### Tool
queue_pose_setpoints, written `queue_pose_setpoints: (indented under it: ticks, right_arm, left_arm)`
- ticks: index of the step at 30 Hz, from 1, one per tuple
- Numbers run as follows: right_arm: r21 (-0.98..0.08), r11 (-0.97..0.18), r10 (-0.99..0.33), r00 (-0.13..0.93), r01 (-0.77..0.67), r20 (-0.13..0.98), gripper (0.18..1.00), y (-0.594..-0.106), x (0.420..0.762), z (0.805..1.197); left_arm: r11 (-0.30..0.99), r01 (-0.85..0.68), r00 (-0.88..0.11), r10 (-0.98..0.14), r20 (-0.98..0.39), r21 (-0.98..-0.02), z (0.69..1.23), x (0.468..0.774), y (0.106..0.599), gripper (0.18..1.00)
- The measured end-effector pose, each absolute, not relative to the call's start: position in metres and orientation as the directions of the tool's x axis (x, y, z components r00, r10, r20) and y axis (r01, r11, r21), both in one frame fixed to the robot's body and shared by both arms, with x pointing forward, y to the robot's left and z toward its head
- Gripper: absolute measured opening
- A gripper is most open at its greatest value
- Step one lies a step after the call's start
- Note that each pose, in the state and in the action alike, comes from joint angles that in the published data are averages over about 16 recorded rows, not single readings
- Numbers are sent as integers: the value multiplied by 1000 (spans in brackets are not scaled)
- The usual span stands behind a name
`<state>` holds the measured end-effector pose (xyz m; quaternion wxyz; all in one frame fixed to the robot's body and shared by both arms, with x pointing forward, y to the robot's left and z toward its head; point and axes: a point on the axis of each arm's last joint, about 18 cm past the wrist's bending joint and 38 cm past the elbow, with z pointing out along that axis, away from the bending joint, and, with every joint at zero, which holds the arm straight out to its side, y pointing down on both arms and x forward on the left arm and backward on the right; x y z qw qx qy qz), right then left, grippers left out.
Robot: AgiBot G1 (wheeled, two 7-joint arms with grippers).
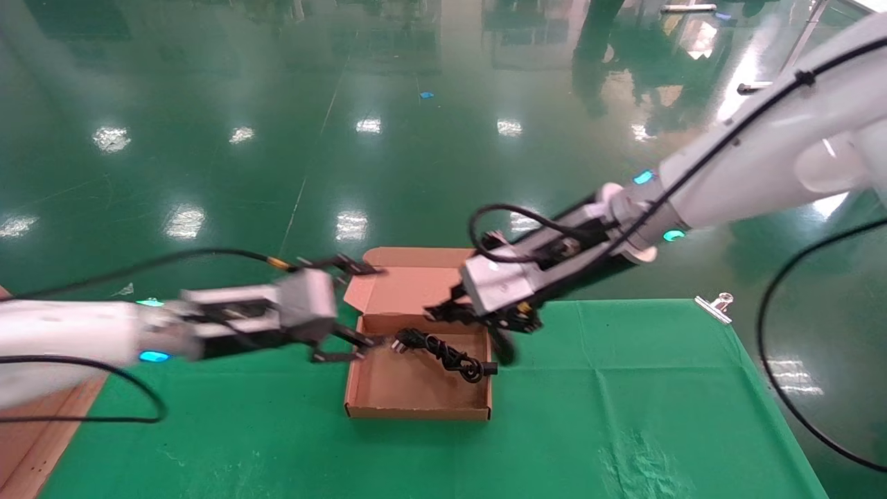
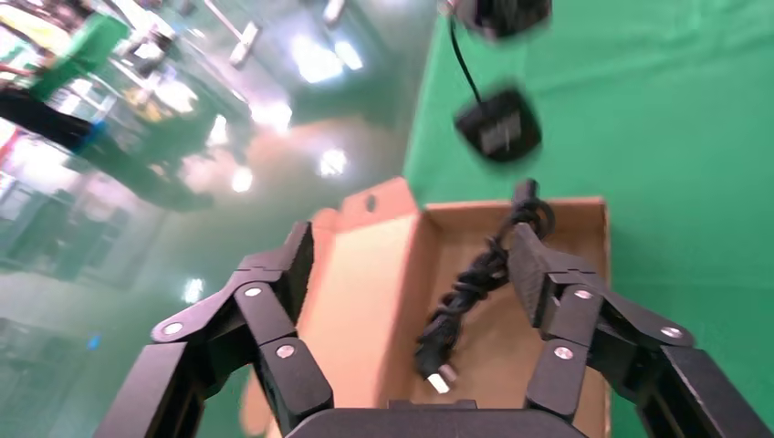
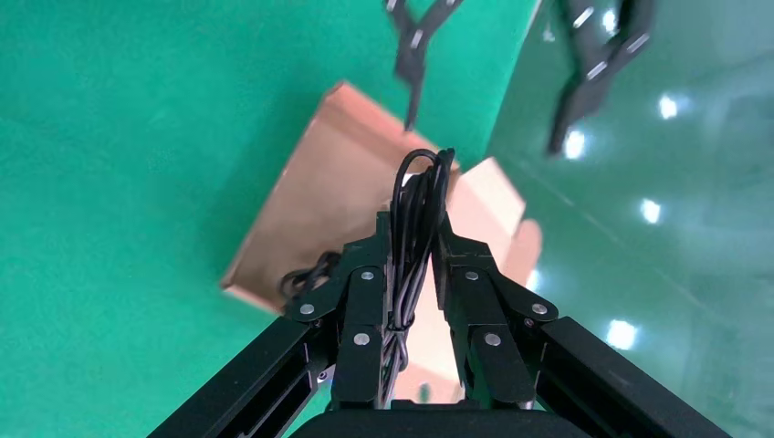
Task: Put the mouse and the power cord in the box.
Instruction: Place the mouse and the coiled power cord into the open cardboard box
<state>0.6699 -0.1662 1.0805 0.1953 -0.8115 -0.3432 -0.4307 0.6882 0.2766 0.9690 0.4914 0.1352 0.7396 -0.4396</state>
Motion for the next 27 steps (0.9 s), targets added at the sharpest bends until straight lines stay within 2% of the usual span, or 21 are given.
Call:
queue_pose_setpoints:
  ticks: [7,12,22,27]
  right_arm:
    - [43,-679,428,348,733,834,261,-125,674,1064]
    - [96,-678,435,292,729,852,261,-94,682,1043]
    - [154,-696,393,191,702,899,261,-57,700,1002]
    - [158,-711,377,182,685,908,261,-54,708,984]
  left_arm:
    - [549,624,-473,-300,-828,-556,979,652,336,842]
    - [555,602,-468,-338,-817,-574,977,634,365,915]
    - [568,575,-456,-375,-807,-589,970,618,381,986]
    - [572,570,-452,-380,-807,-589,970,614,380,998]
